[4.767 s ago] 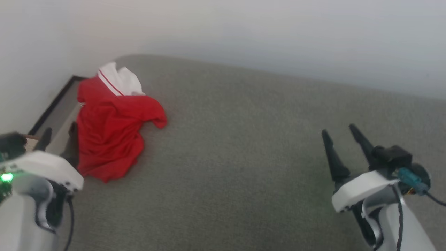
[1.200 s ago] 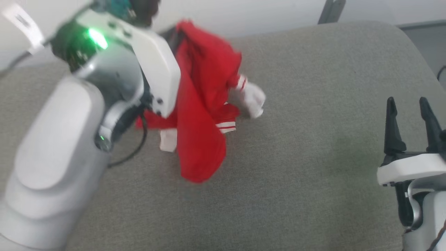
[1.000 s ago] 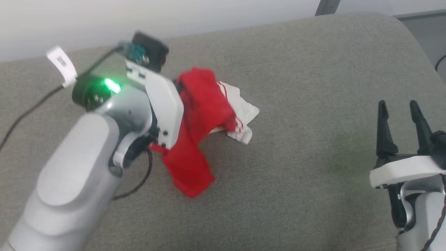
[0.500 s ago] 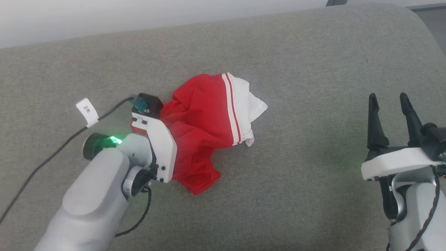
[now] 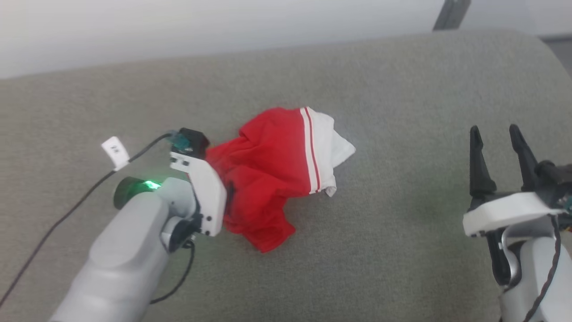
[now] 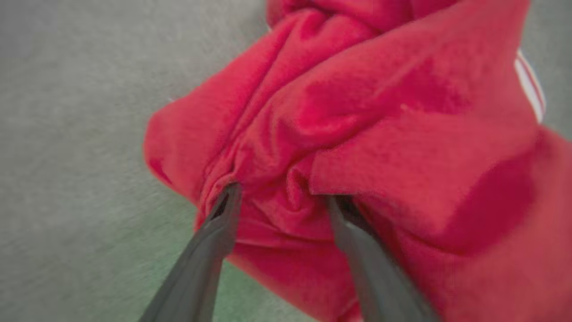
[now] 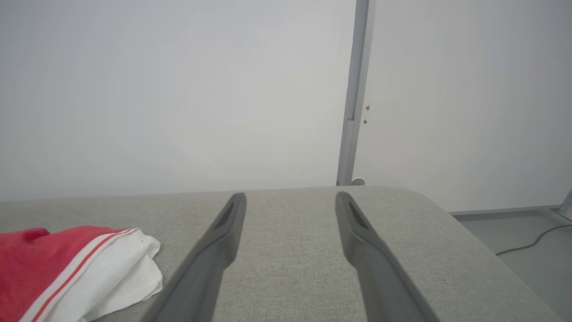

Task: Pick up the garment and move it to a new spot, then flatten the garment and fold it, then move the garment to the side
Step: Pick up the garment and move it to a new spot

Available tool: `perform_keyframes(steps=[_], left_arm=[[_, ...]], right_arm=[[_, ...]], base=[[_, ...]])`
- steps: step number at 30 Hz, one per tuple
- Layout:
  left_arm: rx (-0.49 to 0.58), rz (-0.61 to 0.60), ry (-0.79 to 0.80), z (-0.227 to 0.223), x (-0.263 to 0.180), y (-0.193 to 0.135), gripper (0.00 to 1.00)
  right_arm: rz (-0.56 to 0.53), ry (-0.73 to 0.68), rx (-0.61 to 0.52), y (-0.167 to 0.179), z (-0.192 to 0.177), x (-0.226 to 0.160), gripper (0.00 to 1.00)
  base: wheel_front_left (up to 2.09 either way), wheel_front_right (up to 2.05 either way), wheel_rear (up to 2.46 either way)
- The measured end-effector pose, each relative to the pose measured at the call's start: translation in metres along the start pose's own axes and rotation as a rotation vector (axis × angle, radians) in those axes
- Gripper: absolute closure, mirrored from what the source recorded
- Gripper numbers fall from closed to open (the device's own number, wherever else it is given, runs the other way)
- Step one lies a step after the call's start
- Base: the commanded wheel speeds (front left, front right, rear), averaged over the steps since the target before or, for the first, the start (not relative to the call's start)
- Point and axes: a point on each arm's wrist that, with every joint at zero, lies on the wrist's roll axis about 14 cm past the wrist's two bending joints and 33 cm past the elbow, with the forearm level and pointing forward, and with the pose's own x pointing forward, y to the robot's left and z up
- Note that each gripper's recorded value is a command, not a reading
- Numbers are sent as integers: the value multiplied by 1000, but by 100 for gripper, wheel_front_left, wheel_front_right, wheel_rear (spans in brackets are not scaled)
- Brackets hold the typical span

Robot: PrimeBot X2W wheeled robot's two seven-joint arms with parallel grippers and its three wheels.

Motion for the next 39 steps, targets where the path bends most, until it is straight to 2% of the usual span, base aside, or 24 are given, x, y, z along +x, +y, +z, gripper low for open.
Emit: perform_keyframes(steps=[6,8,18,29,39], left_arm=[[0,58,-235,41,-44,22,0],[-1,105,-360,51,-73,39,0],[-37,263,-671,44,-158,88,0],[-120,444,-778,-10,-215,129,0],[-177,493,-809,-24,-236,142,0]], right_arm=[[18,-14,1,1,9,-14,0],[38,-24,13,7,14,-21,0],[87,-30,21,19,17,-30,0],[121,-30,21,32,17,-32,0],[126,-22,24,34,14,-33,0]], base=[[0,0,0],[0,0,0],[0,0,0],[0,0,0],[0,0,0]])
